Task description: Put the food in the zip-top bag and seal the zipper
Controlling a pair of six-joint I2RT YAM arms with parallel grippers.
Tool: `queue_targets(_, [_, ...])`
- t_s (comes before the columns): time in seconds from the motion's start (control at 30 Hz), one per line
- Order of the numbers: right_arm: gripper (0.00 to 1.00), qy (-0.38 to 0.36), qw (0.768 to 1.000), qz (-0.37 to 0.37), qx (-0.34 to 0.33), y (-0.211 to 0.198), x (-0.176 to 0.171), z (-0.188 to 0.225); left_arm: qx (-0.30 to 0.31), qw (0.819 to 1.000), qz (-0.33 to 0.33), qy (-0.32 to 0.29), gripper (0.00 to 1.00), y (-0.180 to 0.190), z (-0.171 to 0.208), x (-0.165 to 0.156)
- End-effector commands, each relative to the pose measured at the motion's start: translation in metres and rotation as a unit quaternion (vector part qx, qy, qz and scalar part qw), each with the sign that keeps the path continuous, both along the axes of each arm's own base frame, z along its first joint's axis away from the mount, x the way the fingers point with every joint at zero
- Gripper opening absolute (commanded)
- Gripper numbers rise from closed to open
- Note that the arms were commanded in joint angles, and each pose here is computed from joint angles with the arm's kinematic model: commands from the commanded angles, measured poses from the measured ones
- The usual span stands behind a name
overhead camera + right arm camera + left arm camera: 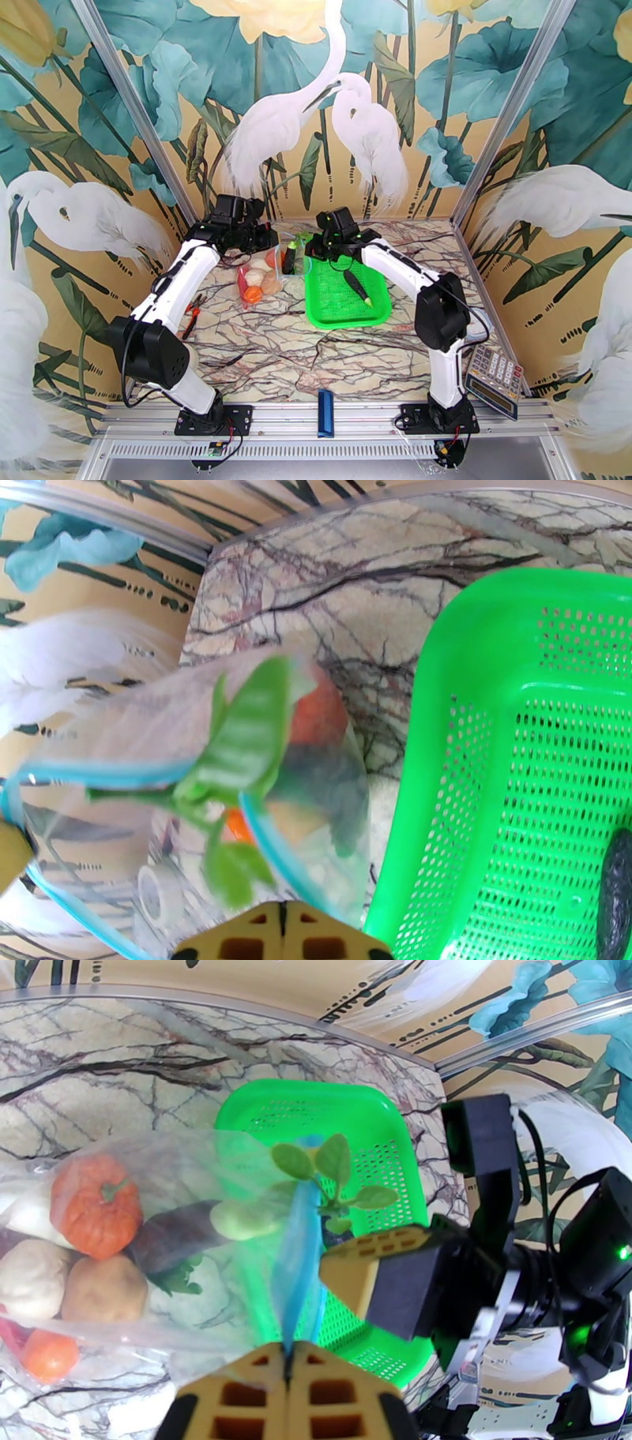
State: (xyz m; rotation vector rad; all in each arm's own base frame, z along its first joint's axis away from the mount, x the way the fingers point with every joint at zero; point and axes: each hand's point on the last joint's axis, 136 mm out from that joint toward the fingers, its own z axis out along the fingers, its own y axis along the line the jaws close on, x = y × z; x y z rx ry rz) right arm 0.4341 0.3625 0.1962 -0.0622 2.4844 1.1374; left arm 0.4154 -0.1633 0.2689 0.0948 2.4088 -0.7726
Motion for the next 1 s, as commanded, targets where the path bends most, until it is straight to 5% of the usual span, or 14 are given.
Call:
queue_targets(0.0, [0.0, -0.012, 0.999, -0.017, 0.028, 0.002, 0.01, 0.009, 0.022, 0.999, 0.003, 0.026, 0.0, 0.007, -0.019, -0.003])
queue_targets(0.17, [0.0, -0.03, 0.999, -0.002, 0.041, 0.009, 0.014, 0.029, 0.021, 0.999, 0.001, 0.033, 0.0, 0.005, -0.026, 0.0])
queue_targets(0.23, [0.24, -0.032, 0.999, -0.001, 0.034, 0.008, 0.013, 0.03, 0.02, 0.999, 0.001, 0.03, 0.0, 0.005, -0.024, 0.001])
queue_targets(0.27, [0.28, -0.036, 0.999, -0.002, 0.029, 0.006, 0.013, 0.029, 0.02, 0.999, 0.001, 0.03, 0.0, 0.005, -0.024, 0.001])
queue_targets(0.6, [0.45, -0.009, 0.999, 0.001, -0.046, -0.019, -0.011, -0.01, 0.019, 0.999, 0.001, 0.031, 0.0, 0.005, -0.024, 0.003])
queue_targets(0.87, [0.38, 0.007, 1.0, 0.02, -0.023, -0.007, -0.017, -0.019, 0.017, 0.999, -0.001, 0.031, 0.0, 0.003, -0.023, 0.008])
queue_targets(0.97, [0.28, 0.011, 0.999, 0.027, -0.019, -0.001, -0.015, -0.021, 0.016, 0.999, -0.002, 0.033, 0.0, 0.002, -0.025, 0.008])
